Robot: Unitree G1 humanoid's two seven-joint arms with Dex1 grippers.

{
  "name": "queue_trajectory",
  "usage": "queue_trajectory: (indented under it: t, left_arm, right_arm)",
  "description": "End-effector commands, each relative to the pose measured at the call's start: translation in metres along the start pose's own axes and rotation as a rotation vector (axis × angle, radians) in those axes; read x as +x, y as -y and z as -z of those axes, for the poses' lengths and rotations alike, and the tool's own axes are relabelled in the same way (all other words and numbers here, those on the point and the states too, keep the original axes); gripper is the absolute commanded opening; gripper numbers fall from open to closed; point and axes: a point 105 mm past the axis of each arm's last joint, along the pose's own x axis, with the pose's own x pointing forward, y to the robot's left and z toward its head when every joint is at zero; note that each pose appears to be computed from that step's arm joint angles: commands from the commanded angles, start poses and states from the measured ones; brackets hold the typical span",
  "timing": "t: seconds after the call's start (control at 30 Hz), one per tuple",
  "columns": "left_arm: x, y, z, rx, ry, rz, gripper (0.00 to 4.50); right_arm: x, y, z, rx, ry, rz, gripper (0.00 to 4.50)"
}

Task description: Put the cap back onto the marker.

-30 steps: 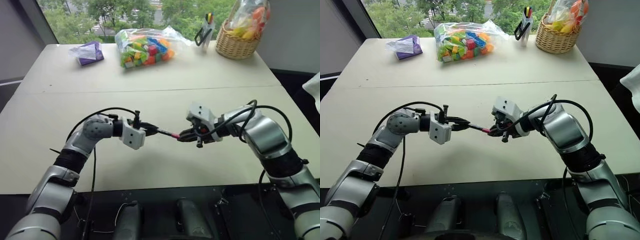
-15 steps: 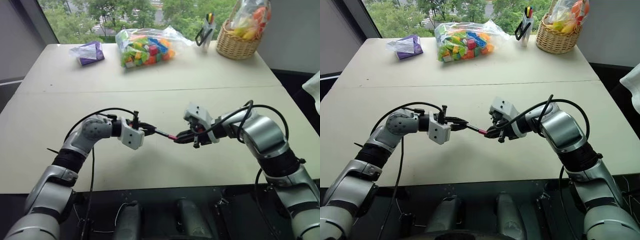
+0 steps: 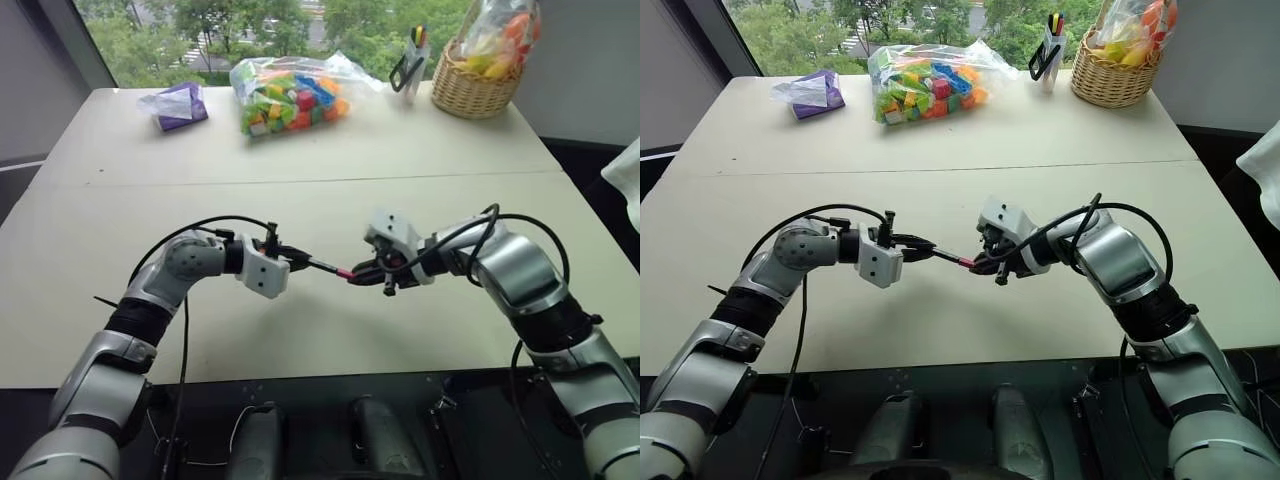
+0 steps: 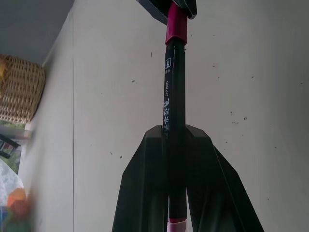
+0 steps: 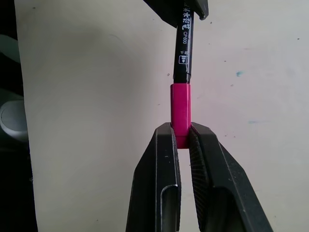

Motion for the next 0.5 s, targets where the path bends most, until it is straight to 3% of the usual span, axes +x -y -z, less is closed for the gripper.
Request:
queue_trajectory:
  t: [0.03,0.5]
  left_arm:
    - [-0.004,-0.033,-0.022,0.031,0.1,-0.157,0.0]
    - [-0.01,-0.038,-0.026,0.032,0.122,-0.183,0.0]
  right_arm:
    - [0.01,-0.003,0.003,-0.014,-0.018,-0.025,0.08]
    - [0.009,0.015,0.01,-0.036,-0.049,0.031,0.08]
